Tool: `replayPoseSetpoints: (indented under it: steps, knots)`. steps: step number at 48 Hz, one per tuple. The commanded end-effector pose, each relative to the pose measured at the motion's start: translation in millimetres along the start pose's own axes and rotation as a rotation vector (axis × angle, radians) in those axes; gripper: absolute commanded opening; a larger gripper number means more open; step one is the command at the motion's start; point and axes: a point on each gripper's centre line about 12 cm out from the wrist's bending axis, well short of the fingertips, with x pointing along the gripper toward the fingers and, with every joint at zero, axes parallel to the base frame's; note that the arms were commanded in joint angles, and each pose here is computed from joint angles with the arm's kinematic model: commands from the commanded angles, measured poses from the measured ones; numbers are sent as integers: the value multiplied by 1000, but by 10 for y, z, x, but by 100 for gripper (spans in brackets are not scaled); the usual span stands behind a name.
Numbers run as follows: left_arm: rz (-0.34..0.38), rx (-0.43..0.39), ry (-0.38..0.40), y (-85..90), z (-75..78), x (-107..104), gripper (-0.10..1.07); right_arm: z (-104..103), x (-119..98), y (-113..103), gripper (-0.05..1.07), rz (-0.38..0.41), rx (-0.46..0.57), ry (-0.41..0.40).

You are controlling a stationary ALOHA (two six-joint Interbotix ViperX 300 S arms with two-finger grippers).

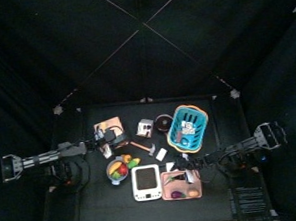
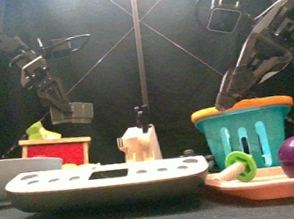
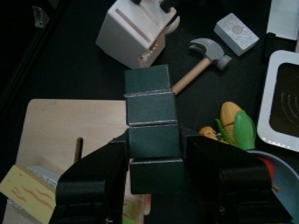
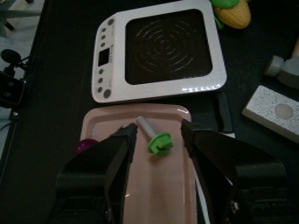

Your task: Place green sushi roll on stove

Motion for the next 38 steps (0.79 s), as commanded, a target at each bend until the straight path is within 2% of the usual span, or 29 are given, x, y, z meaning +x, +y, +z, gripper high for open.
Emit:
replayPoseSetpoints:
  steps: [1,8,14,24,28,32,38]
  knots:
    - [-19,-40,-24,-20,87,-32,63,116,-16,13,82,3,2,-32]
    - [-60,-120,-16,-77,86,-37,64,114,-16,13,82,3,2,-31]
    - [-136,-207,-23,-219,143,-71,64,112,-16,12,82,2,2,-29]
    - [-217,-308,-32,-346,374,-191,63,112,-16,12,82,2,4,-29]
    - [-210,-325,6,-341,423,-209,63,111,-16,16,82,3,4,-29]
    - [-176,-345,82,-321,468,-223,63,106,-16,14,82,2,4,-25]
    - [-64,-361,181,-290,561,-272,63,104,-16,18,82,2,4,-23]
